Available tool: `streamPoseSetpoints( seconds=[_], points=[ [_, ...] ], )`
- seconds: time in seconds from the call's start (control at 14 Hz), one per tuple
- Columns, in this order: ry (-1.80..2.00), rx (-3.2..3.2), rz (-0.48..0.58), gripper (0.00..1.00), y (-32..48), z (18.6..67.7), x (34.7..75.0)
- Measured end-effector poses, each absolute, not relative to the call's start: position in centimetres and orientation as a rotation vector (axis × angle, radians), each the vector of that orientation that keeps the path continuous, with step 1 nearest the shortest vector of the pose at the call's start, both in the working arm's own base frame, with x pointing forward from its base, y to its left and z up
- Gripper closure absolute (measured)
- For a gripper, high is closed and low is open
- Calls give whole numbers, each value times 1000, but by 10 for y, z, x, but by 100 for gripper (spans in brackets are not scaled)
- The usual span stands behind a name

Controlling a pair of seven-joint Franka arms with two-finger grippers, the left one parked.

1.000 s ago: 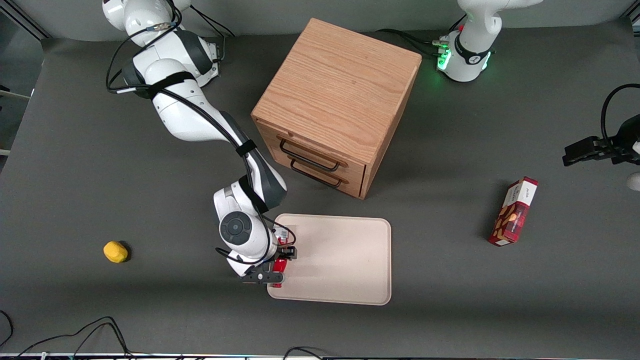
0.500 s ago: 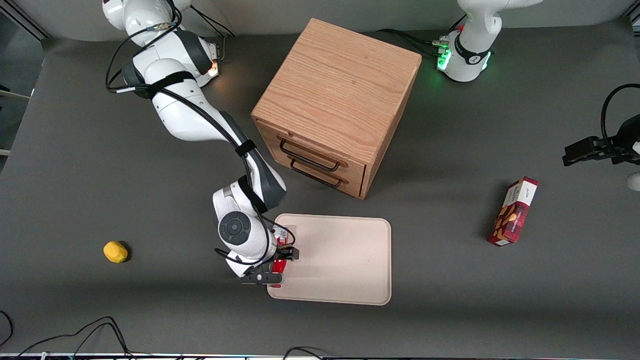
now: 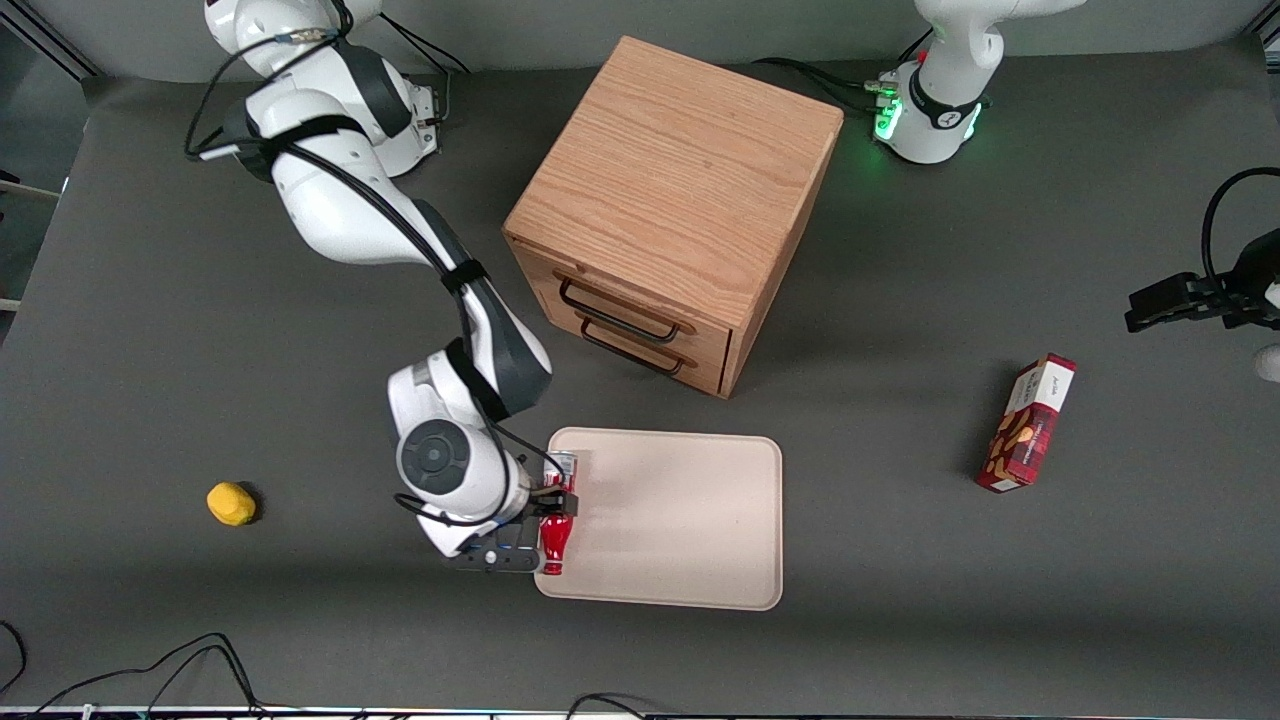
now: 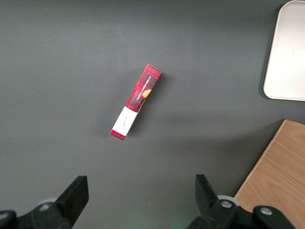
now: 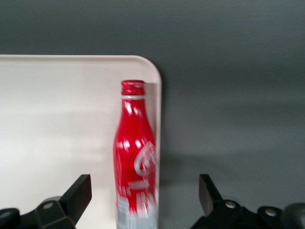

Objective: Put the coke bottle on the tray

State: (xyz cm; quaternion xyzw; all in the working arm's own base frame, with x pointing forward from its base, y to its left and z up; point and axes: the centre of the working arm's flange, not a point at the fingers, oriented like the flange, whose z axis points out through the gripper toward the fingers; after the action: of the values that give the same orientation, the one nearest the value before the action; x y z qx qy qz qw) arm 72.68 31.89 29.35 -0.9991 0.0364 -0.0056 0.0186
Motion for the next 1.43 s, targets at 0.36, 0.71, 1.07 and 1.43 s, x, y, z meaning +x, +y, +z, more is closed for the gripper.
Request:
streamPoseSetpoints(
  seconds=[0.36,0.71,1.07,1.43],
  points=[
    [132,-3096,77,0,228,416,684],
    [33,-3133,127,0,110,491,596],
    [27,-3145,135,0,67,560,543],
    [79,-3141,147,0,46,599,529]
  ],
)
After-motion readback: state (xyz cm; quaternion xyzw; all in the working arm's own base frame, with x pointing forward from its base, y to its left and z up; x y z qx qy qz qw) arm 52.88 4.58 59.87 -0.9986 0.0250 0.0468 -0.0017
